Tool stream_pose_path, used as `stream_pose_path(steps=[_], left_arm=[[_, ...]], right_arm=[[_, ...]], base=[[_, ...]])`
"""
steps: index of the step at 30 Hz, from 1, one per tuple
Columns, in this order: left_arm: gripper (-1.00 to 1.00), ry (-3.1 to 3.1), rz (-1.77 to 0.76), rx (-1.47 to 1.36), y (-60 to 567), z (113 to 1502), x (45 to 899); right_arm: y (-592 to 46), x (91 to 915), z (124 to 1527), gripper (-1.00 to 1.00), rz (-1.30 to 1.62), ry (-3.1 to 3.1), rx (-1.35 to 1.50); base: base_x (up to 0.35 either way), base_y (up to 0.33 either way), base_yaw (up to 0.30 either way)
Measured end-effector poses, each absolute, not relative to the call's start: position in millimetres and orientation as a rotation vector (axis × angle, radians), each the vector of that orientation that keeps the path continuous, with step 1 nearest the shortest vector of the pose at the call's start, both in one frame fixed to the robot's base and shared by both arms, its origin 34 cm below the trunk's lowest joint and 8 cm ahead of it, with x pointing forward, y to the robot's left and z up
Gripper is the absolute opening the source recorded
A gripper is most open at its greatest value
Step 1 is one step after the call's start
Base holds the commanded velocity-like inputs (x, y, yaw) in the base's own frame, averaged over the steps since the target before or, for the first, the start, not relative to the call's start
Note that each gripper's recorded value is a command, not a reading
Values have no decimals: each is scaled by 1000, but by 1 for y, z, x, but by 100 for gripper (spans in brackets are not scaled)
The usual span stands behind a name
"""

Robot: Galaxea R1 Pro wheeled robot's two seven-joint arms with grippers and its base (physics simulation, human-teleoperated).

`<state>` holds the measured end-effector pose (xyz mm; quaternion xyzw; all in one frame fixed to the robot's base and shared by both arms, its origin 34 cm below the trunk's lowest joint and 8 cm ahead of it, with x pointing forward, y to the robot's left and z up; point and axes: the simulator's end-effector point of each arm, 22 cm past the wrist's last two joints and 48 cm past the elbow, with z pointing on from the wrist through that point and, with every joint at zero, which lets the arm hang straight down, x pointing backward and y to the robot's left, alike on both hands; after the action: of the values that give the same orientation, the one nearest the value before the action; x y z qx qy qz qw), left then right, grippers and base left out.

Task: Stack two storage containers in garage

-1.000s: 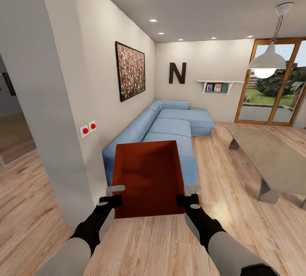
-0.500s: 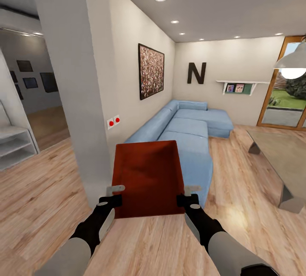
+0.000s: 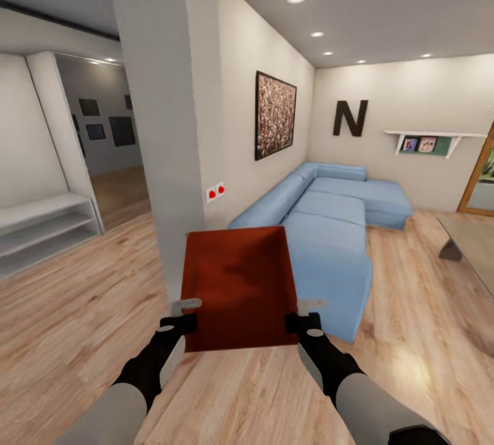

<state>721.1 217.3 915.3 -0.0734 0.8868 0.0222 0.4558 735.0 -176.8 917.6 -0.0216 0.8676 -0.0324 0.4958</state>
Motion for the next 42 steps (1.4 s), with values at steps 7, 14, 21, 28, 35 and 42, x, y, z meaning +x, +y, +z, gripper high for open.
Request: stream_pose_path(steps=[7, 14, 21, 28, 35, 42], left_arm=[[-100, 2187, 54, -179, 218, 915, 721], [-100, 2187, 54, -179, 218, 915, 721], [-100, 2187, 54, -179, 218, 915, 721], [-100, 2187, 54, -179, 218, 915, 721], [-100, 2187, 54, -179, 218, 915, 721], [-100, 2187, 53, -178, 219, 915, 721]], right_arm=[[-176, 735, 918, -100, -79, 2102, -52], [-176, 735, 918, -100, -79, 2102, -52], [-176, 735, 918, -100, -79, 2102, -52], [-176, 735, 918, -100, -79, 2102, -52], [-176, 735, 918, -100, -79, 2102, -52], [-175, 735, 918, -100, -80, 2101, -54]], base=[[0, 0, 268], [0, 0, 268], [0, 0, 268], [0, 0, 268], [0, 0, 268], [0, 0, 268]])
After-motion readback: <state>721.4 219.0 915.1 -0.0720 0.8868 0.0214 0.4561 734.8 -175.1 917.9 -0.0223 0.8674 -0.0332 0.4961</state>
